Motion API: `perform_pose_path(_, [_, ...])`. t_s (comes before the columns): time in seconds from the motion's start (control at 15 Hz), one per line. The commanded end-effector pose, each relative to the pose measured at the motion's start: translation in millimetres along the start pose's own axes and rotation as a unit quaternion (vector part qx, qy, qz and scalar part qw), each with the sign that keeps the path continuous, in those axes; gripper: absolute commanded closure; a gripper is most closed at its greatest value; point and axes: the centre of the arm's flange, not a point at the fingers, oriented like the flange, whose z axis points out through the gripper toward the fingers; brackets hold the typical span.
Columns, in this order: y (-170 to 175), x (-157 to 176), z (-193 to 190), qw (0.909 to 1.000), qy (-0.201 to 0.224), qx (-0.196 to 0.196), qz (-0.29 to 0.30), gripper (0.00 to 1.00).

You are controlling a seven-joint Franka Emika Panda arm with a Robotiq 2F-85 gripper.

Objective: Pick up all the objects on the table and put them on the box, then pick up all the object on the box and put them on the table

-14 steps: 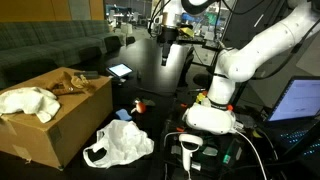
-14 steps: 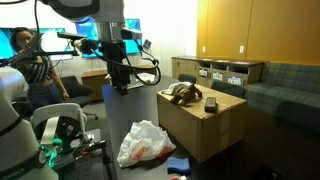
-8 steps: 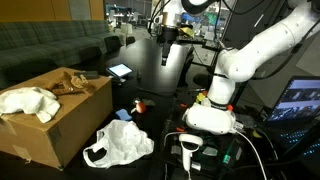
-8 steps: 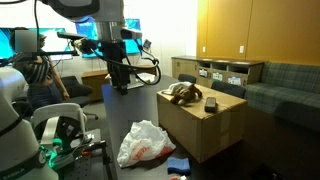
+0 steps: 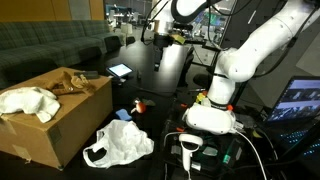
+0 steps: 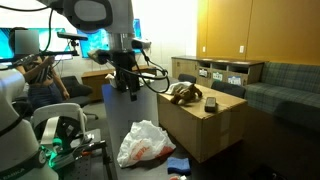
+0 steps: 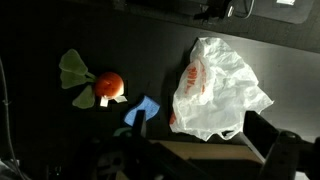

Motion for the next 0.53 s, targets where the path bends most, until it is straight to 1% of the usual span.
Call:
perform_pose_path(0.0, [3,52,37,0.9998,-0.015,-0.002,-0.012,0.00])
perform_pose_path(0.27, [11,69,88,0.9992,-0.039,-0.009,0.007,0.00])
perform_pose_path(0.47, [27,71,125,0.9987,-0.048,-0.003,0.017,0.00])
